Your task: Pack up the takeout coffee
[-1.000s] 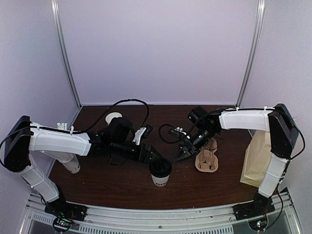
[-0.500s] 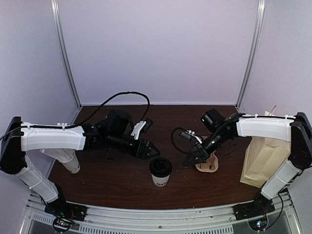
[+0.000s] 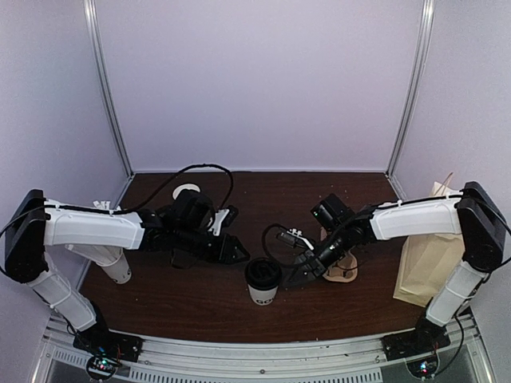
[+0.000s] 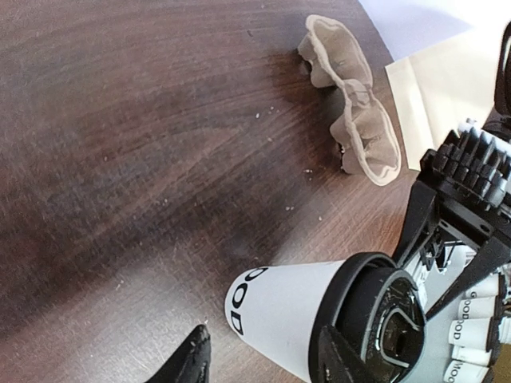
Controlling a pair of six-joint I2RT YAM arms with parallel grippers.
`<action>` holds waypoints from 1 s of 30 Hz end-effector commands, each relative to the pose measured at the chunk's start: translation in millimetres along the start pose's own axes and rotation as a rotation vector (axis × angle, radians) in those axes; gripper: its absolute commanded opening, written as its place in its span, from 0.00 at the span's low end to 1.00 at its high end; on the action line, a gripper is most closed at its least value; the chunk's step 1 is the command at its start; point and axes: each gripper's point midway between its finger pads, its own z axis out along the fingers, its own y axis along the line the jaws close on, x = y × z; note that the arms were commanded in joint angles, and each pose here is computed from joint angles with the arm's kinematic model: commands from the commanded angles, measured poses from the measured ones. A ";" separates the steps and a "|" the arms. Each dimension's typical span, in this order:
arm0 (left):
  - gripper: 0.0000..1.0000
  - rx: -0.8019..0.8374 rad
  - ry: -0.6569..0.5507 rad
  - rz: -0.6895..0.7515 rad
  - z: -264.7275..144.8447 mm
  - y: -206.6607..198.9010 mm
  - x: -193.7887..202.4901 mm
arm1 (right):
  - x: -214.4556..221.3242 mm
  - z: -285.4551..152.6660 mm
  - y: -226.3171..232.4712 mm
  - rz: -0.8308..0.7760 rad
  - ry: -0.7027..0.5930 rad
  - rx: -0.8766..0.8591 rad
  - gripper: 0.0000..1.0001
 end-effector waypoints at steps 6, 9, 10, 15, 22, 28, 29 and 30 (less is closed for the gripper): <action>0.45 0.080 -0.048 -0.020 0.3 -13.2 -12.8 | -16.5 14.9 12.6 -0.011 -0.001 -0.060 0.46; 0.45 0.080 -0.032 -0.024 3.4 -10.8 -8.4 | -20.3 15.4 12.1 -0.010 -0.003 -0.053 0.48; 0.45 0.078 -0.026 -0.026 4.7 -9.5 -6.9 | -21.4 15.7 11.5 -0.008 -0.002 -0.052 0.48; 0.43 0.084 -0.030 -0.026 9.3 -7.7 -6.2 | -22.1 18.8 6.7 0.016 0.008 -0.046 0.48; 0.41 0.093 -0.025 -0.042 11.5 -5.8 -1.8 | -20.0 20.6 -2.9 0.042 0.021 -0.018 0.50; 0.41 0.083 -0.012 -0.056 13.5 -2.0 2.5 | -18.0 20.7 -19.9 0.080 0.030 0.033 0.50; 0.40 0.081 -0.008 -0.060 14.5 -0.3 4.4 | -16.2 22.0 -22.9 0.090 0.039 0.041 0.50; 0.40 0.077 -0.001 -0.067 15.3 2.1 7.7 | -13.9 23.3 -26.1 0.103 0.048 0.047 0.50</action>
